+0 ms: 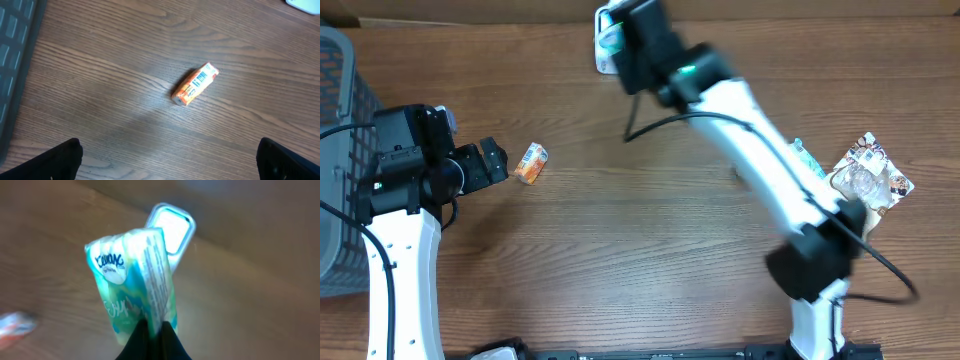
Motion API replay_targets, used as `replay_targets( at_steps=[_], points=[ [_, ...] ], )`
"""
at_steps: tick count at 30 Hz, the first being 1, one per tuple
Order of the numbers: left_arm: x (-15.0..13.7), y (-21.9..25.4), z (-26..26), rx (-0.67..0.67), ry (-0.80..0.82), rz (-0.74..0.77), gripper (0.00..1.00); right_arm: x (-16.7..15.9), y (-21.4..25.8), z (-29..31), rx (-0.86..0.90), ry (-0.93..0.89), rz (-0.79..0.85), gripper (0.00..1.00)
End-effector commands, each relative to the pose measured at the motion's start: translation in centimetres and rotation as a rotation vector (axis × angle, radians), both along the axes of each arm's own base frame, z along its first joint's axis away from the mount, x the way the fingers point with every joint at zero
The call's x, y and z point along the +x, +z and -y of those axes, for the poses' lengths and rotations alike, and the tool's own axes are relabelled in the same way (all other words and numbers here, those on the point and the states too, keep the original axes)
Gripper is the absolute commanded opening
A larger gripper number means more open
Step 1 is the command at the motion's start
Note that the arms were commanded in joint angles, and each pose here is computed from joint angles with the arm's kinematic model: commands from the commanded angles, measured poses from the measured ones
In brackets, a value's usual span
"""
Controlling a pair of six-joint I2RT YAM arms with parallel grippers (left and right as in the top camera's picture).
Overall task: Scan the item barcode
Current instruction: 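Carry the teal pack right and release it beside the jar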
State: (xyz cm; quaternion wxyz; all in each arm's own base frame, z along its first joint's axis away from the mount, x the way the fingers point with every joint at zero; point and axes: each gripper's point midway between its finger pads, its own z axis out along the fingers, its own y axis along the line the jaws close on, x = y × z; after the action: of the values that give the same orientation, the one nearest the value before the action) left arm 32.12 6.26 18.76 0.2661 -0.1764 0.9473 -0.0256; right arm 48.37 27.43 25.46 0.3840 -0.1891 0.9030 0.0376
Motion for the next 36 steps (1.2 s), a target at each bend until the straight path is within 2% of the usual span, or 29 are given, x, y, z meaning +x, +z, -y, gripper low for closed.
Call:
replay_targets(
  at_steps=[1,5,8,13,18,21,22,25,29,32,36],
  points=[
    [0.3,1.3,-0.2,0.011,0.009,0.038,1.0,-1.7,1.7,6.3,0.257,-0.336,-0.178,0.04],
    [0.3,1.3,-0.2,0.011,0.009,0.038,0.99,-3.8,-0.9,15.4,0.295,-0.7,-0.379,0.04],
    [0.3,1.3,-0.2,0.011,0.009,0.038,0.99,-5.3,-3.9,21.4,0.296,-0.851,-0.533,0.04],
    [0.3,1.3,-0.2,0.011,0.009,0.038,1.0,-7.5,-9.0,28.8,0.259,-1.033,-0.668,0.04],
    [0.3,1.3,-0.2,0.011,0.009,0.038,1.0,-10.3,-13.8,32.2,0.233,-1.134,-0.78,0.04],
    [0.3,1.3,-0.2,0.011,0.009,0.038,1.0,-11.5,-15.7,32.4,0.205,-1.124,-0.824,0.04],
    [0.3,1.3,-0.2,0.011,0.009,0.038,1.0,-11.7,-16.1,32.4,0.198,-1.118,-0.832,0.09],
    [0.3,1.3,-0.2,0.011,0.009,0.038,0.99,-11.6,-16.3,32.4,0.177,-1.056,-0.832,0.49],
    [0.3,1.3,-0.2,0.011,0.009,0.038,1.0,-10.3,-14.6,31.6,0.213,-0.95,-0.813,0.55],
    [0.3,1.3,-0.2,0.011,0.009,0.038,1.0,-8.5,-11.0,30.4,0.283,-0.859,-0.755,0.55],
    [0.3,1.3,-0.2,0.011,0.009,0.038,0.99,-5.8,-5.8,26.2,0.395,-0.642,-0.657,0.58]
  ],
)
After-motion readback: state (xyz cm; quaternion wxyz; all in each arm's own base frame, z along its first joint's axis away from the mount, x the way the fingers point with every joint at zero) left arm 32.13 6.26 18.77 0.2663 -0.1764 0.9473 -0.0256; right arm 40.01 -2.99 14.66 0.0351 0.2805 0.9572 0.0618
